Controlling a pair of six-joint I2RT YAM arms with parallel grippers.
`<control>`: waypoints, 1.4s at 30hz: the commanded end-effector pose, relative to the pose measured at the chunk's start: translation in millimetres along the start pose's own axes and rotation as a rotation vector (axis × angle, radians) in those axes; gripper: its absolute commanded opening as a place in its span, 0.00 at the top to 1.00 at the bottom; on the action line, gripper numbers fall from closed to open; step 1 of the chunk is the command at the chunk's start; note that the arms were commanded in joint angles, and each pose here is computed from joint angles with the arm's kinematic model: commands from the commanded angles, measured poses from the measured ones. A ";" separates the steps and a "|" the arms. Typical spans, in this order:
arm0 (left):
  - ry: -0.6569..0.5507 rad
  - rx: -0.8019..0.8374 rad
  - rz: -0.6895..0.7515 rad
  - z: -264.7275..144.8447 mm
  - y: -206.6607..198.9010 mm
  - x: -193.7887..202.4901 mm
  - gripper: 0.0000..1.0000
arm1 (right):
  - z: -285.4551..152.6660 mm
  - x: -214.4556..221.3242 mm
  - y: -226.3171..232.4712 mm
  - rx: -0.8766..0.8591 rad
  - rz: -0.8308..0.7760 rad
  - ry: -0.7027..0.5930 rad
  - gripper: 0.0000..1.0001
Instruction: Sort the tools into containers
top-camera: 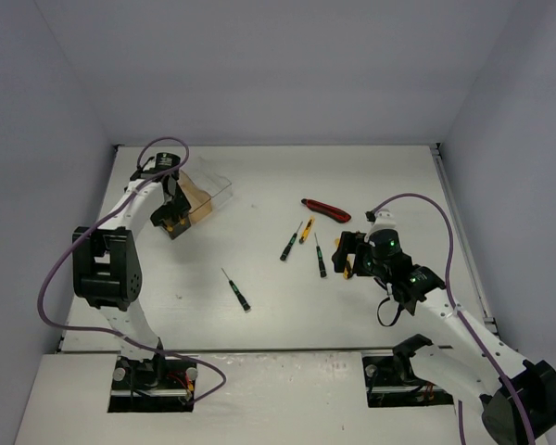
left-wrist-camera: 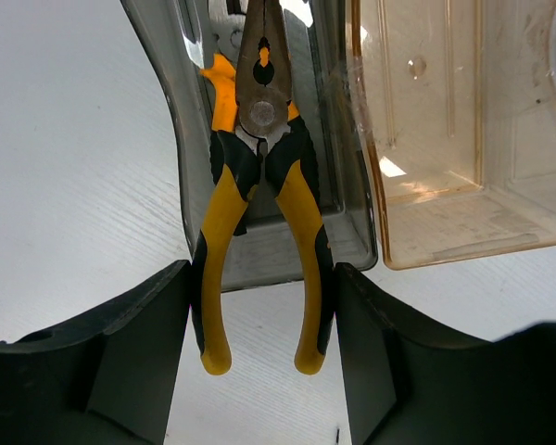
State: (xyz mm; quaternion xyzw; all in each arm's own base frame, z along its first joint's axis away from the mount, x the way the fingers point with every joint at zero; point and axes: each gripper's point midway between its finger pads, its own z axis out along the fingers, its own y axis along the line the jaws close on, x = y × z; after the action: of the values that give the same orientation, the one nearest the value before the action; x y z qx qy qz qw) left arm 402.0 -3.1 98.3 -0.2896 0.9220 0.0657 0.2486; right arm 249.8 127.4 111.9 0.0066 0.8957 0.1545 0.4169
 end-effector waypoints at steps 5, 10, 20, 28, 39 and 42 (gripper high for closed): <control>-0.111 0.027 -0.034 -13.6 -10.5 -46.2 0.50 | 0.6 -16.1 6.5 -0.023 -0.004 -0.051 0.11; -0.107 0.027 -0.031 -12.0 -11.2 -46.5 0.40 | 0.8 -16.0 6.5 -0.023 -0.005 -0.049 0.11; -0.181 0.091 -0.043 -58.9 -6.8 -62.1 0.33 | 4.5 -17.4 5.9 -0.009 -0.004 -0.041 0.11; -0.209 0.370 0.071 -141.7 -17.4 -49.6 0.33 | 23.1 -6.1 -14.5 0.117 0.010 0.012 0.11; -0.092 0.494 0.329 -148.1 10.6 37.4 0.32 | 47.3 -38.2 -81.9 0.334 0.103 0.029 0.26; -0.085 0.499 0.341 -138.0 13.3 50.4 0.32 | 63.1 -53.4 -92.9 0.372 0.103 0.046 0.28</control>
State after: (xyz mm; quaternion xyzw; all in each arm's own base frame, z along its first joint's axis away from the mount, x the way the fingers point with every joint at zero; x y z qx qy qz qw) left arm 307.0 -47.8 194.5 -0.0980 0.9374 -0.0976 0.3197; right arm 300.0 56.1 66.2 0.1219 0.9283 0.0222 0.3507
